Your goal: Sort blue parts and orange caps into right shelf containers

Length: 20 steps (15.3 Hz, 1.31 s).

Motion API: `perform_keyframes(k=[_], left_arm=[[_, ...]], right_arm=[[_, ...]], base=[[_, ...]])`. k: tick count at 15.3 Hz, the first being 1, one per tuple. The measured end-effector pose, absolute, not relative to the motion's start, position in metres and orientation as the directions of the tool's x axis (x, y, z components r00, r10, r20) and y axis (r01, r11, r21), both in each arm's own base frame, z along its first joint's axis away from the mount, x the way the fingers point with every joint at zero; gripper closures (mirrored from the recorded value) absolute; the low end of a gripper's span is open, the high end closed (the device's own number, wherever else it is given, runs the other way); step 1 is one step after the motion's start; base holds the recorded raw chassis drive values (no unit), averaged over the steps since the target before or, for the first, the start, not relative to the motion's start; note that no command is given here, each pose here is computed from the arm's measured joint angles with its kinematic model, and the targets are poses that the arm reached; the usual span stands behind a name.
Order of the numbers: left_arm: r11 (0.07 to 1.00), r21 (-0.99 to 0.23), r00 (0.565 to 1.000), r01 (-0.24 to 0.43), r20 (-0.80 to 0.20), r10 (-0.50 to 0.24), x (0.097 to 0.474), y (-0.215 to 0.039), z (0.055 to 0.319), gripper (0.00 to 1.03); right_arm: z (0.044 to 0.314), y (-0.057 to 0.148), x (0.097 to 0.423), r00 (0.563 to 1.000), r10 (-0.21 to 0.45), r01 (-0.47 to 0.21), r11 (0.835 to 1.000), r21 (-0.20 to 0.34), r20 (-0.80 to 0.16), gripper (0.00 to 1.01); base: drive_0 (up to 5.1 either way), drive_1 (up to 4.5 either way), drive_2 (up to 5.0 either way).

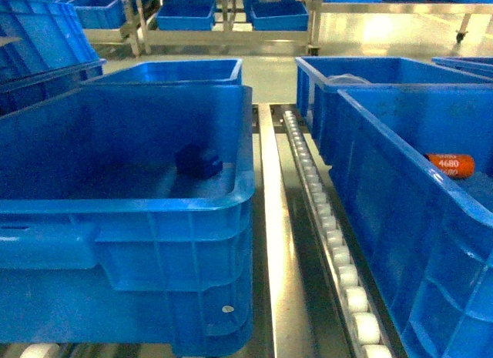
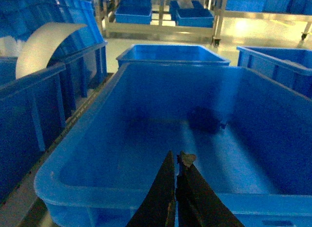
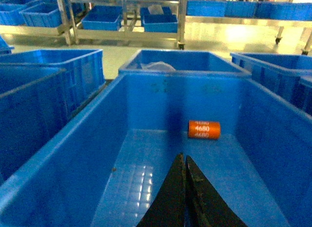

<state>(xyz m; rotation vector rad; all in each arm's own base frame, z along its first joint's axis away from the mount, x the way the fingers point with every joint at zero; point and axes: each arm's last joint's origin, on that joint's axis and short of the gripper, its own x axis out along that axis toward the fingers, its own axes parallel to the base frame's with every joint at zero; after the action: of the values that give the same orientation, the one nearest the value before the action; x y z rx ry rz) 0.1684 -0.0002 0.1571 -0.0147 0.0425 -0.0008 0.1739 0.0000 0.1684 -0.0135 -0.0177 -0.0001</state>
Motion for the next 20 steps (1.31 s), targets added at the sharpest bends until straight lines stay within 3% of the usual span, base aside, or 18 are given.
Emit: perform_keyframes(k=[2, 4, 20], left_arm=[[1.000, -0.015, 1.000, 0.000, -0.006, 0.000, 0.159, 0.000, 0.165, 1.01], [1.000, -0.015, 1.000, 0.000, -0.022, 0.000, 0.149, 0.000, 0.162, 1.01], [1.000, -0.015, 1.000, 0.000, 0.010, 0.000, 0.110, 0.000, 0.169, 1.01]], right_arm=[[0.158, 0.000, 0.161, 0.999, 0.000, -0.001, 1.000, -0.014, -0.039, 1.00], [0.165, 0.000, 0.153, 1.000, 0.000, 0.000, 1.000, -0.014, -0.003, 1.00], [0.171, 0.000, 0.111, 1.000, 0.000, 0.000, 1.000, -0.010, 0.014, 1.00]], base=[[0.0, 0.00, 0.0], [0.0, 0.00, 0.0], [0.0, 0.00, 0.0]])
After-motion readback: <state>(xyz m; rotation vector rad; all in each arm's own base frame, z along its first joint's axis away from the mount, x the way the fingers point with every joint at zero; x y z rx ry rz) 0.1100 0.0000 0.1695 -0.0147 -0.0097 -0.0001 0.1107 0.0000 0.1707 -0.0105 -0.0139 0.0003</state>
